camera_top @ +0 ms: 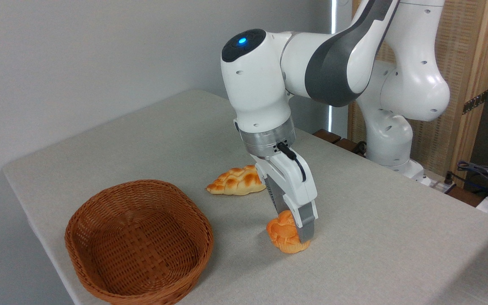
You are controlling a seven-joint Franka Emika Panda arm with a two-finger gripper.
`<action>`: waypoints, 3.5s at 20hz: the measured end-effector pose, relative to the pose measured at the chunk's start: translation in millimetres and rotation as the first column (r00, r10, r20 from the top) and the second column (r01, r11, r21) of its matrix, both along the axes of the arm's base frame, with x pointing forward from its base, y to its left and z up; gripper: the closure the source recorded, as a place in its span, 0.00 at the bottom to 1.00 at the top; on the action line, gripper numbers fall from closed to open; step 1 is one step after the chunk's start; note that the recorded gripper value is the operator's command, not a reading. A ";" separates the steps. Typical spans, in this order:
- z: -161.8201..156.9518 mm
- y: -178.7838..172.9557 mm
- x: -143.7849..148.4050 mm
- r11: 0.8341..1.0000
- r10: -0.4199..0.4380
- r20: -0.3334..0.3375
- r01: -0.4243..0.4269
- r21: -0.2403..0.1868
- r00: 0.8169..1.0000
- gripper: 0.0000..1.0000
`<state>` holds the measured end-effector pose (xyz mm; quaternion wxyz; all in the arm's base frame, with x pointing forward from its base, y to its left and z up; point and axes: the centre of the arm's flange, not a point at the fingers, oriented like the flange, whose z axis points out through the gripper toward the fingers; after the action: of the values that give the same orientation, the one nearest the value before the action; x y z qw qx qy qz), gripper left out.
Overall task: Put bread into the basket
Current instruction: 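Lower the gripper onto the round orange bun and close on it, then lift the bun and carry it over the wicker basket, then lower the bun into the basket and open the gripper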
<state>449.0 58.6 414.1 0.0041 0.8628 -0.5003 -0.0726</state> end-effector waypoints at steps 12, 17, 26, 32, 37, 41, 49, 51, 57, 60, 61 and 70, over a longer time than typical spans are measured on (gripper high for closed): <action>-0.4 -0.1 0.1 1.000 0.000 -0.001 0.000 0.000 1.000 0.58; 2.7 -0.1 1.8 1.000 -0.004 0.006 0.004 0.001 1.000 0.59; 67.8 -5.6 21.9 1.000 -0.002 0.048 0.003 -0.015 0.999 0.58; 138.0 -38.3 66.2 0.973 0.161 0.168 -0.128 -0.191 0.973 0.55; 132.4 -119.3 128.0 0.938 0.298 0.139 -0.263 -0.226 0.944 0.51; 91.6 -175.6 167.4 0.920 0.340 0.106 -0.308 -0.241 0.934 0.29; 38.5 -199.5 196.9 0.896 0.391 0.103 -0.353 -0.269 0.914 0.00; 36.9 -199.7 197.2 0.896 0.391 0.101 -0.353 -0.268 0.915 0.00; 33.5 -201.5 197.5 0.897 0.388 0.096 -0.352 -0.267 0.917 0.00; 33.3 -201.6 197.5 0.897 0.388 0.095 -0.352 -0.267 0.917 0.00; 33.3 -201.7 197.6 0.897 0.388 0.095 -0.352 -0.267 0.917 0.00; 35.4 -203.9 197.7 0.898 0.386 0.098 -0.348 -0.270 0.917 0.00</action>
<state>646.7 -145.3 449.5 0.0879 0.9374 -0.3322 0.0571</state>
